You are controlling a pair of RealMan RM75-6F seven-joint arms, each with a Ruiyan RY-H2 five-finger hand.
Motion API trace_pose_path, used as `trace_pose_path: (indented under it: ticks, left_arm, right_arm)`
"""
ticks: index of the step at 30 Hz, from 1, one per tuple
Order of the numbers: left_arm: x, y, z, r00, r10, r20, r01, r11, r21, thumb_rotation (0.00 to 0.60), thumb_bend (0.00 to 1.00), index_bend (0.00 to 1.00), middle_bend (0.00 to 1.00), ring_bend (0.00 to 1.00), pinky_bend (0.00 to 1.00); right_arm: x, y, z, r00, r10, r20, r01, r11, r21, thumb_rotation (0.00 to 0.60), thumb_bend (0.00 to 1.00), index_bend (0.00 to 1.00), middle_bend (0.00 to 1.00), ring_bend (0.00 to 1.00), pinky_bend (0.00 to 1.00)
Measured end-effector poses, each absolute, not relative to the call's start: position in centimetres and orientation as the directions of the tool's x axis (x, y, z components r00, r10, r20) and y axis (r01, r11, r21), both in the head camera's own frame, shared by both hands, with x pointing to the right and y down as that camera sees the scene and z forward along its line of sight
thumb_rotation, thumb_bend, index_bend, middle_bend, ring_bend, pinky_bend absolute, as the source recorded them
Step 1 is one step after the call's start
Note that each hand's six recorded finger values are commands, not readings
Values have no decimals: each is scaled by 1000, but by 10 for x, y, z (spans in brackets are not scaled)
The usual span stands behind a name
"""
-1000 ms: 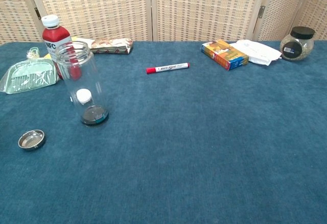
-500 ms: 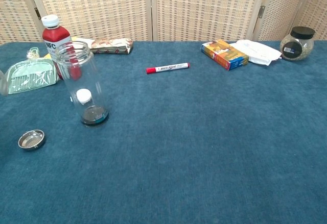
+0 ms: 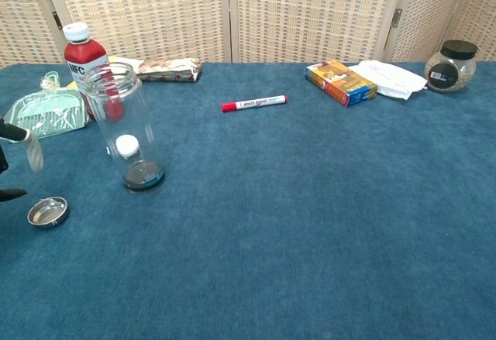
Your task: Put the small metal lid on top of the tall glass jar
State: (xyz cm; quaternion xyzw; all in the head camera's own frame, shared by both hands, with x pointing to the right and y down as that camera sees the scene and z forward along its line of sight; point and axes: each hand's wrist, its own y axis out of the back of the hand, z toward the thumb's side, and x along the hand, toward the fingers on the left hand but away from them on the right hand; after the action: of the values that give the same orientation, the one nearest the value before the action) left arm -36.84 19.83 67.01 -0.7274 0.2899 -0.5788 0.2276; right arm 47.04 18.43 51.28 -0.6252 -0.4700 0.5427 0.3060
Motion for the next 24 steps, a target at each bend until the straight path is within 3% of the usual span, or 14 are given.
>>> trace_pose_path:
  ticks: [24]
  left_arm:
    - [-359, 208, 706, 145, -638, 756, -155, -770, -619, 600, 364, 528, 1000, 983, 1000]
  right_arm:
    - [479, 191, 512, -57, 917, -394, 255, -368, -894, 600, 228, 262, 341, 222, 333]
